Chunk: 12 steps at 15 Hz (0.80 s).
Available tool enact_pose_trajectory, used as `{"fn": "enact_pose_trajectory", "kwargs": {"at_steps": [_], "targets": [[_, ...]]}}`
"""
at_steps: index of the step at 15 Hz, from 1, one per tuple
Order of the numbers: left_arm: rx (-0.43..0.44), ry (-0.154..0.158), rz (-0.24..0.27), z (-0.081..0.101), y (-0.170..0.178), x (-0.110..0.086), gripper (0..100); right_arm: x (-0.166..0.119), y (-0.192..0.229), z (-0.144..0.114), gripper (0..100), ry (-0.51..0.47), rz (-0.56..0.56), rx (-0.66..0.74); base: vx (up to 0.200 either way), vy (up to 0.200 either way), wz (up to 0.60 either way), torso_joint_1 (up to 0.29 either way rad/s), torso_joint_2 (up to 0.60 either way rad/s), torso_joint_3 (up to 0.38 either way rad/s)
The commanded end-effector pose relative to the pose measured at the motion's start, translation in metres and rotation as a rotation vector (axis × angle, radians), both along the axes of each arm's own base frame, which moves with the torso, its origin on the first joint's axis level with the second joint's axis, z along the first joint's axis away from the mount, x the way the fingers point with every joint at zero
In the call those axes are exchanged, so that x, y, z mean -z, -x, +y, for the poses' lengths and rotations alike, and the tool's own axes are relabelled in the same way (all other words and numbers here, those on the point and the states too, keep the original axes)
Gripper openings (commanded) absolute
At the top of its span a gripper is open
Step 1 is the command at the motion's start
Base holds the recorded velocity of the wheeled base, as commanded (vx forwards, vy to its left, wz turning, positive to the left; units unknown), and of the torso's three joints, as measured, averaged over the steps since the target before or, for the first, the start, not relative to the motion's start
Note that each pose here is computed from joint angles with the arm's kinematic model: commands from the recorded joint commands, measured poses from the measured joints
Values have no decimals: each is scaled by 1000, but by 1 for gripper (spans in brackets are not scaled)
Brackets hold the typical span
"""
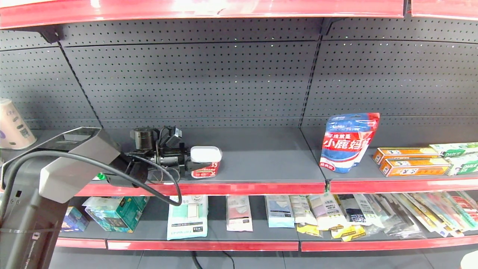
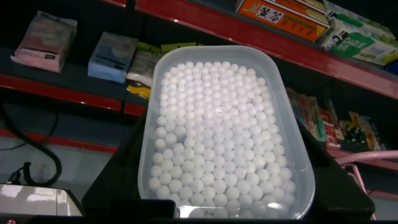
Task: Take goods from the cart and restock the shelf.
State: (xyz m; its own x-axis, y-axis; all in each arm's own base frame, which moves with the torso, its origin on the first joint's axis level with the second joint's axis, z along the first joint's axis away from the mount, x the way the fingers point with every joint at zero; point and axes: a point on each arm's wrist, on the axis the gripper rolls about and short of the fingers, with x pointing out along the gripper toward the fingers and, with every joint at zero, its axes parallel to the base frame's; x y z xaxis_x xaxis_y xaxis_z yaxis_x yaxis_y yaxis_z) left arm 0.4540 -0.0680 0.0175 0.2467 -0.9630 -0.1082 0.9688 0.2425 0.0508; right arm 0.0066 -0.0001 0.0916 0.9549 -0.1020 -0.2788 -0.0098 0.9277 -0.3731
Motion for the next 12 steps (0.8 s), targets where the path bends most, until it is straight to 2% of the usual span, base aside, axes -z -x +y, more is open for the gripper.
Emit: {"fn": "enact_pose_trajectory", "kwargs": {"at_steps": [1, 3, 4, 8, 10, 12], "targets": [[4, -2, 4, -1, 0, 4, 0, 0, 0, 0, 0, 0, 1, -1, 0, 0, 0, 0, 0, 0], [19, 1, -1, -1, 1, 4, 0, 0, 0, 0, 0, -2, 2, 3, 0, 0, 0, 0, 0, 0], [62, 14, 8, -1, 2, 6, 0, 0, 0, 0, 0, -2, 4, 3, 0, 0, 0, 0, 0, 0], [81, 21, 9, 0, 2, 11, 0, 0, 0, 0, 0, -2, 4, 3, 0, 0, 0, 0, 0, 0], [87, 22, 10, -1, -2, 21, 0, 0, 0, 0, 0, -1, -2, 3, 0, 0, 0, 0, 0, 0], [100, 29, -23, -1, -5, 31, 0, 0, -1, 0, 0, -2, 5, 3, 0, 0, 0, 0, 0, 0]]}}
